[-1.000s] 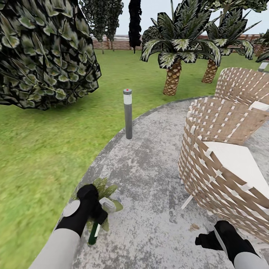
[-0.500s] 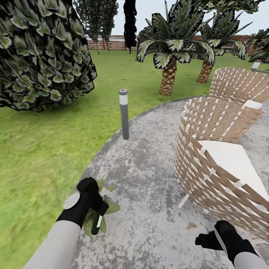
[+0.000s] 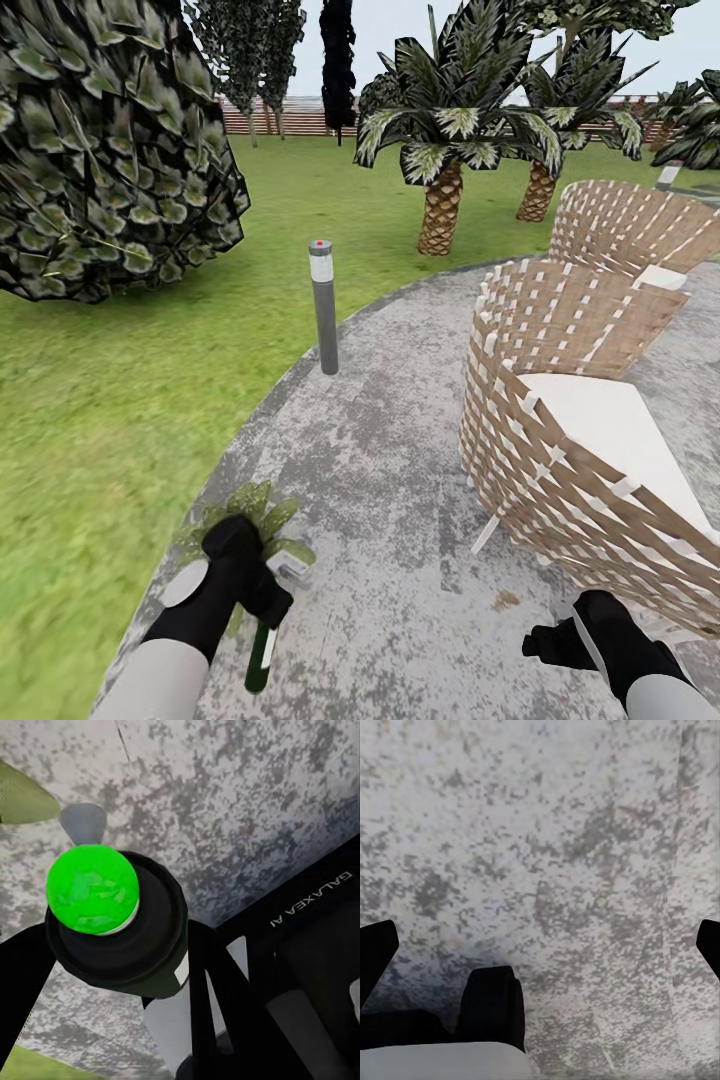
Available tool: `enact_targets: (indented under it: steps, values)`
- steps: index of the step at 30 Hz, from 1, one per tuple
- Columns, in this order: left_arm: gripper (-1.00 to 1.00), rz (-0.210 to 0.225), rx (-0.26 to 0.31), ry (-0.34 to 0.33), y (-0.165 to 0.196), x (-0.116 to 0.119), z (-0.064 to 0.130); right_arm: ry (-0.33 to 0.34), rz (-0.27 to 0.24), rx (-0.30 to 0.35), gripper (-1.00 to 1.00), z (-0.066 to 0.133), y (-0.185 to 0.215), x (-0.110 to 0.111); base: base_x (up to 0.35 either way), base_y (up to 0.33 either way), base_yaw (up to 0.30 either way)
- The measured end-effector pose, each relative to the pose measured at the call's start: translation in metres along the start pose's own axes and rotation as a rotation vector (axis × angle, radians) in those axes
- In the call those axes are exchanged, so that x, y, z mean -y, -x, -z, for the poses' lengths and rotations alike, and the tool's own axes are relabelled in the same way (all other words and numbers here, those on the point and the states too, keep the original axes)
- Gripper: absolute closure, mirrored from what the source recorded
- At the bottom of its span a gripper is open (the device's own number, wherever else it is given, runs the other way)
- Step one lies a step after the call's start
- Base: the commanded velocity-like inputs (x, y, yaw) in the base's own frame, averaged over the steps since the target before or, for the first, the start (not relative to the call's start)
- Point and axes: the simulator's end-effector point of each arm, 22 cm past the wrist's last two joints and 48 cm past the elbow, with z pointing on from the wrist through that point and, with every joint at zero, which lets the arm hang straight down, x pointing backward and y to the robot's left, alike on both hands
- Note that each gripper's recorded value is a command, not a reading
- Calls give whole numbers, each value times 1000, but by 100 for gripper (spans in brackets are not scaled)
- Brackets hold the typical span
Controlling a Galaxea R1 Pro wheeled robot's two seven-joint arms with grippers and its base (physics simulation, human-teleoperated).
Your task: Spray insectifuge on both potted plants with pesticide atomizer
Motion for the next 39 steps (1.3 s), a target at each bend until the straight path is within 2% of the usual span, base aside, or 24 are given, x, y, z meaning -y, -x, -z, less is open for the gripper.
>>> enact_targets:
  steps: [1,7,11,13,17,25,31,39]
  values:
    - [100,-2,4,3,2,-1,2,0,0,0,-100,0,0,0,0,0,0]
    - [100,-31,118,77,68,-28,60,0,0,0,-100,0,0,0,0,0,0]
    - [100,-38,148,98,84,-34,77,0,0,0,-100,0,0,0,0,0,0]
    - [100,-40,150,104,86,-36,80,0,0,0,-100,0,0,0,0,0,0]
    - [100,-36,137,95,78,-33,71,-1,0,1,-100,0,0,0,0,0,22]
    - [100,-10,22,26,13,-7,11,-1,0,0,-100,0,0,0,0,0,159]
    - [100,-5,62,45,19,-11,21,0,0,0,-100,0,0,0,0,0,25]
    - [100,-10,66,50,21,-11,23,0,0,0,-100,0,0,0,0,0,224]
